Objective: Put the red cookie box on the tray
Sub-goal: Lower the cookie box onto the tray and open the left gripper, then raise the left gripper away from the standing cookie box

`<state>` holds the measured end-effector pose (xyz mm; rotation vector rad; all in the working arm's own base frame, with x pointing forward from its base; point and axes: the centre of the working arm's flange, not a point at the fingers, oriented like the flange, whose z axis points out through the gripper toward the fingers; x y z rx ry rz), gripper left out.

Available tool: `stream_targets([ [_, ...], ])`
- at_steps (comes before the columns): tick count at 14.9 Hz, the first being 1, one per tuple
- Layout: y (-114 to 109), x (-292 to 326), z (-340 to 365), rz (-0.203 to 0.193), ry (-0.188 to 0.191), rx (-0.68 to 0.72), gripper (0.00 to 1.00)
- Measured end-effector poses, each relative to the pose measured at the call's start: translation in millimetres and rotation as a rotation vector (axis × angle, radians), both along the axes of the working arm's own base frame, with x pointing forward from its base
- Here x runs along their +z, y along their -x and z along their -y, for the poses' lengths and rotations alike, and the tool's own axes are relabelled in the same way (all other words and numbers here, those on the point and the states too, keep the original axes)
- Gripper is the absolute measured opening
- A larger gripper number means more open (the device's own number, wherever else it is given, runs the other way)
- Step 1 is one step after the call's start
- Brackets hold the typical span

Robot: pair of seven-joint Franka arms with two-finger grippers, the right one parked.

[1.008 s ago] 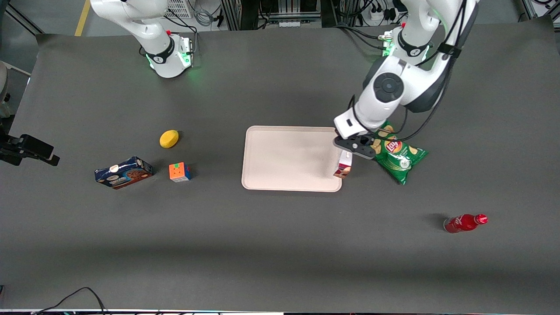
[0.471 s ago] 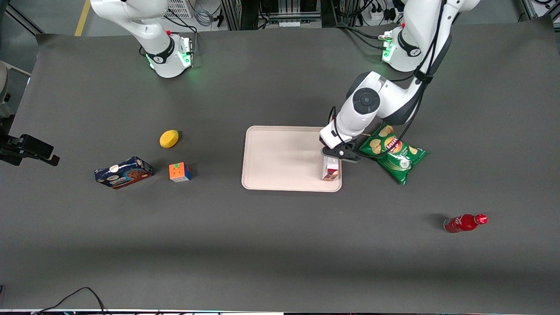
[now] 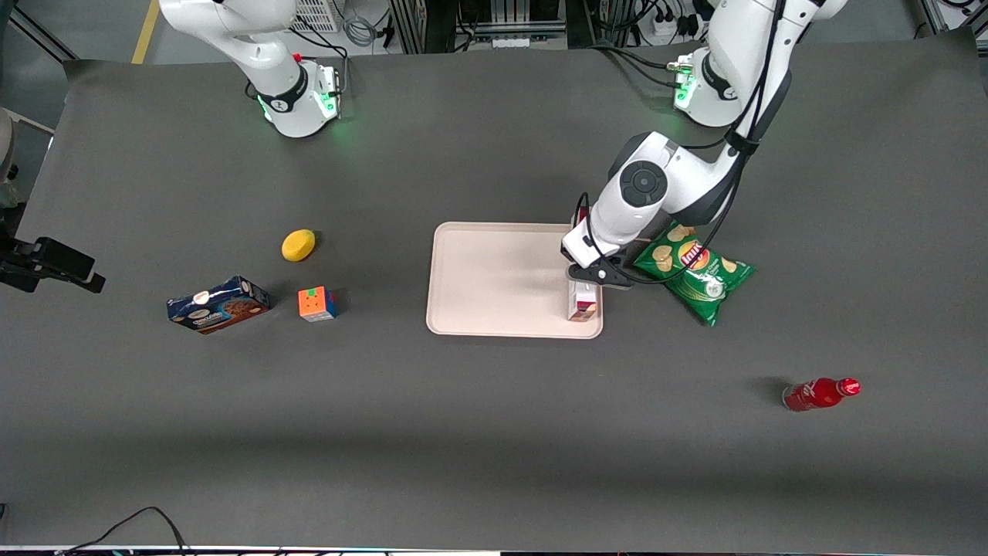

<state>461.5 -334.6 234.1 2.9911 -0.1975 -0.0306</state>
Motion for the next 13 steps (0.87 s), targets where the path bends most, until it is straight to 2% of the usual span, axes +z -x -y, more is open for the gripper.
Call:
stream_targets([
  [2, -5, 3, -1, 0.007, 0.003, 0.007, 0.23],
  [5, -20, 15, -5, 0.036, 0.012, 0.025, 0.53],
  [7, -36, 38, -18, 0.052, -0.004, 0.051, 0.74],
  [9, -57, 78, -44, 0.063, -0.035, 0.078, 0.93],
  [10, -67, 103, -61, 0.069, -0.053, 0.088, 1.00],
  [13, -88, 182, -133, 0.096, -0.096, 0.100, 1.00],
])
